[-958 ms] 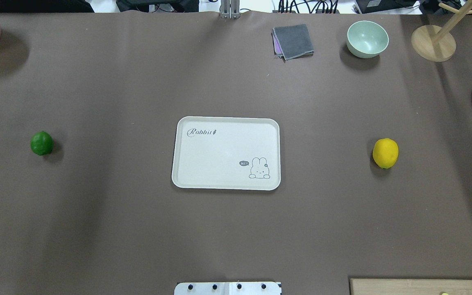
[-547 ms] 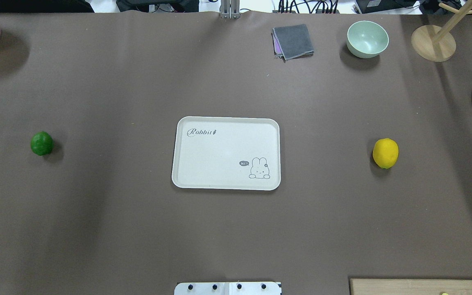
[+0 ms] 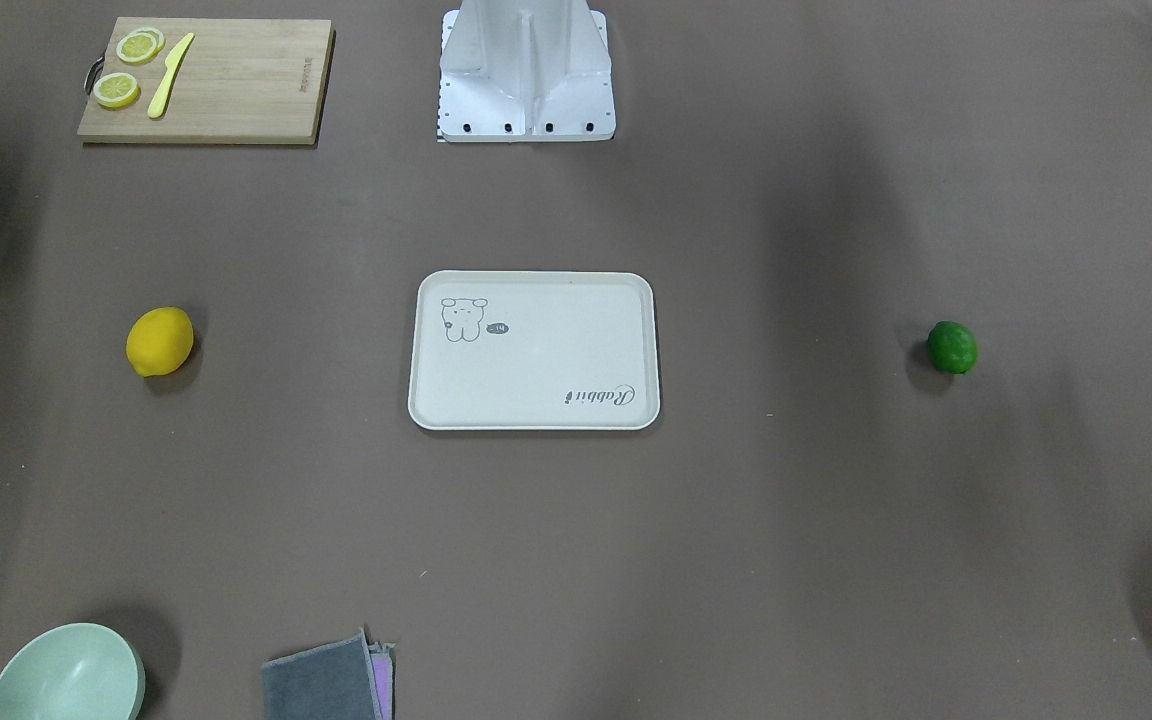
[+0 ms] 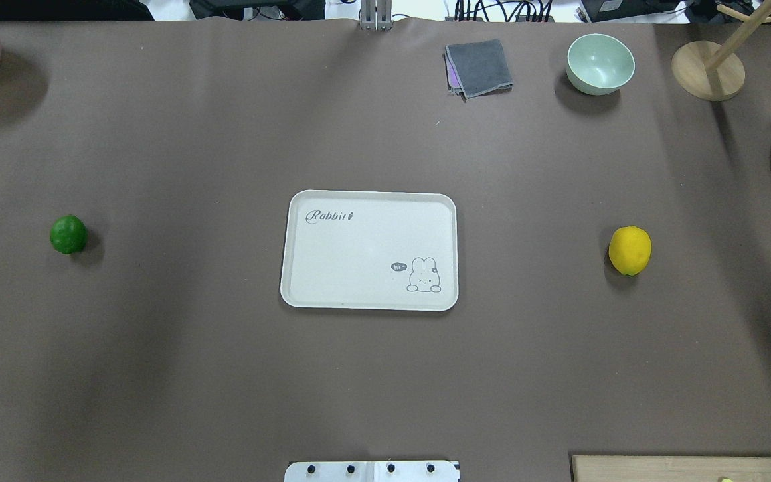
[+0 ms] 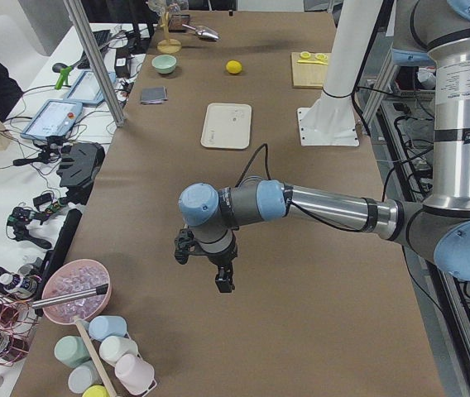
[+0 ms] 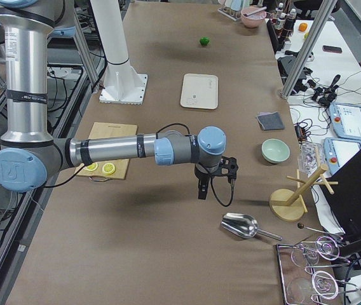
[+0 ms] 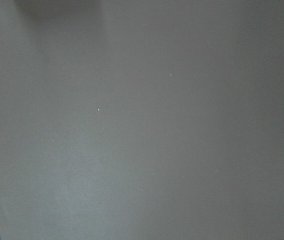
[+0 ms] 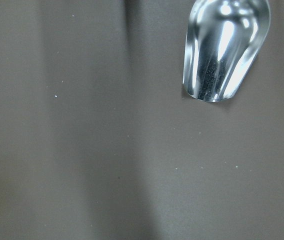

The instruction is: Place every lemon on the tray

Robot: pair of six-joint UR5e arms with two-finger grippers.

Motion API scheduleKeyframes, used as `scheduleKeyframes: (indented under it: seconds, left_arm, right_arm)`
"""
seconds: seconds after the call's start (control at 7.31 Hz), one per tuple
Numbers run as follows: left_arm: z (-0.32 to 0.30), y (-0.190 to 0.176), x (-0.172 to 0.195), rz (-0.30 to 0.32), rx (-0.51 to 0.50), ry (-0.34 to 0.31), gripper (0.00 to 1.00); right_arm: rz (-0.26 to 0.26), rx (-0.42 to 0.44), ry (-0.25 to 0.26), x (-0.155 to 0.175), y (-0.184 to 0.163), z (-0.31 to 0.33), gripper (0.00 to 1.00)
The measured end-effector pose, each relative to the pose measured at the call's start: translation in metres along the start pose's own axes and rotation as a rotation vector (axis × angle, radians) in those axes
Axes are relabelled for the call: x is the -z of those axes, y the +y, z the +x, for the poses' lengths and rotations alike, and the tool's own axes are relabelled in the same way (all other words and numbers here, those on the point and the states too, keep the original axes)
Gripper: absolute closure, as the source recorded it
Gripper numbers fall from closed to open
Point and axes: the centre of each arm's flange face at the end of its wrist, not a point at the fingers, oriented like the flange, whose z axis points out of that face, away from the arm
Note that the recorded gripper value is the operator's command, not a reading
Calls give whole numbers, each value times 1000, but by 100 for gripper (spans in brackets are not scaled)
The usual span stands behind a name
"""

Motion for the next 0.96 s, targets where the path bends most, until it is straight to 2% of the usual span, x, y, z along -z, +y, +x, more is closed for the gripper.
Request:
scheduleKeyframes:
  seconds: [0.27, 0.55, 0.96]
  left_arm:
    - [42, -12, 5, 45, 73, 38, 3]
    - [88, -19, -2, 60, 101, 55, 3]
    - [162, -27, -33, 71, 150, 77, 3]
  right_arm:
    - [-13, -1, -5, -8, -6, -28, 2]
    - [-34, 1, -10, -18, -6, -57, 2]
    - [-55, -6, -24, -30, -10, -122, 2]
